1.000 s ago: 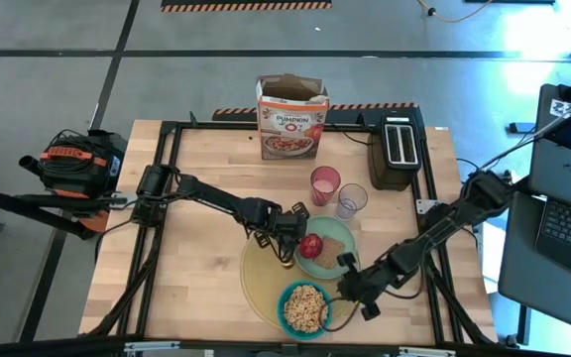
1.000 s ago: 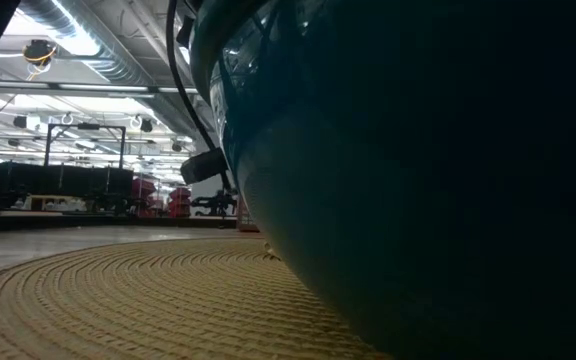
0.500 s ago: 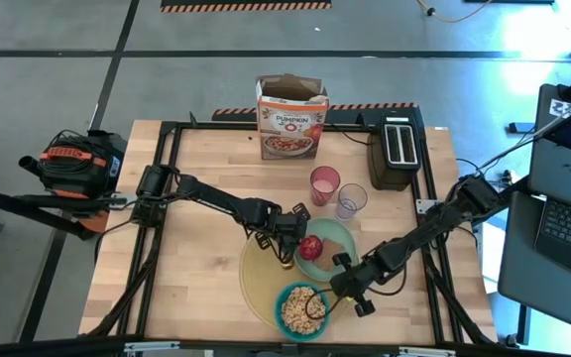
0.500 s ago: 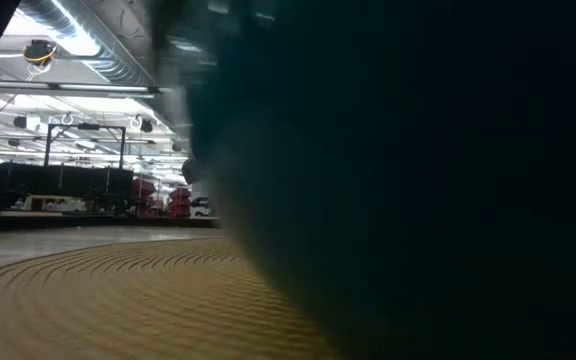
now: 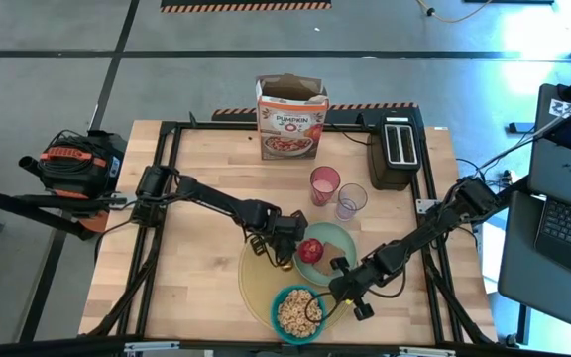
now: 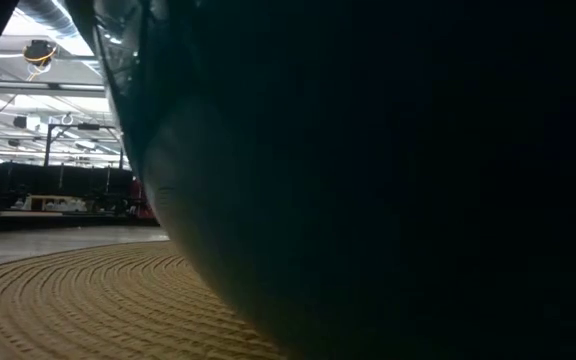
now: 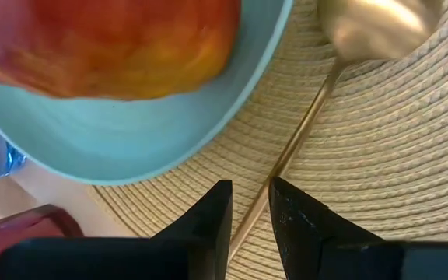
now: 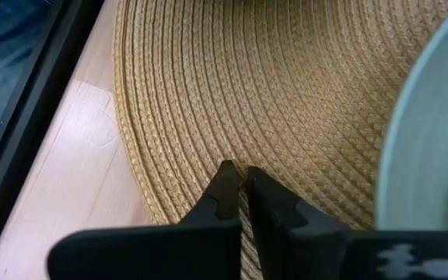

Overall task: Arrange a breakfast setting
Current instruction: Put the spoon on the brown table mat to the left side of the blue bowl

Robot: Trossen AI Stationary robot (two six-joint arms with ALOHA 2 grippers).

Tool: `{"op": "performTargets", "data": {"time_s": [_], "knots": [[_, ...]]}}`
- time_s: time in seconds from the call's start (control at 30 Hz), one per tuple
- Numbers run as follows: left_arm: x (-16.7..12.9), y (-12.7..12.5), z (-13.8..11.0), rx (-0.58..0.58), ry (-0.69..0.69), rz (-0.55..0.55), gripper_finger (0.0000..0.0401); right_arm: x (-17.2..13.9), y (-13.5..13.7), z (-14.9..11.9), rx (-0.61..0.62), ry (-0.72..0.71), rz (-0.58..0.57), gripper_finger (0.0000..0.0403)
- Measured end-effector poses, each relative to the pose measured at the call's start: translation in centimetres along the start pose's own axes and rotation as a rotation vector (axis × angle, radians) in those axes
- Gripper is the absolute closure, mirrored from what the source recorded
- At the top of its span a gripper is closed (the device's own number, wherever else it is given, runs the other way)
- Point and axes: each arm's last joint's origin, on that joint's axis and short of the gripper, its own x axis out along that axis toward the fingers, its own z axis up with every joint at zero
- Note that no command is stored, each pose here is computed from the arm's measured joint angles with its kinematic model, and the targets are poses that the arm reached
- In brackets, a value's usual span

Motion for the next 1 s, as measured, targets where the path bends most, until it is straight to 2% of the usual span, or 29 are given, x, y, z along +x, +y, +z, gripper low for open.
{"op": "performTargets", "data": {"time_s": [0.1,0.2,0.27,0.43,0.57,0.67,1.0], "knots": [[0.0,0.0,0.2,-0.016,-0.011,0.012,0.0321,0.0,0.0,0.0,-0.001,-0.003,-0.011,0.0396],[-0.1,0.5,0.7,-0.041,-0.028,0.08,0.0325,0.0,0.0,0.0,-0.001,-0.004,-0.014,0.0396],[-0.1,0.5,0.8,-0.016,-0.031,0.095,0.0334,0.0,0.0,0.0,-0.001,-0.005,-0.015,0.0395],[0.3,0.2,0.6,0.067,-0.019,0.058,0.036,0.0,0.0,0.0,-0.002,-0.005,-0.015,0.0395],[1.2,-0.3,0.3,0.069,-0.049,0.054,0.0377,0.0,0.0,0.0,-0.003,-0.004,-0.014,0.0395],[1.5,-0.7,0.0,0.076,-0.015,0.052,0.0387,0.0,-0.1,0.0,-0.003,-0.004,-0.013,0.0395],[1.6,-2.1,-0.5,0.104,0.071,-0.032,0.0394,0.0,-0.3,0.1,0.002,-0.012,-0.025,0.0395]]}}
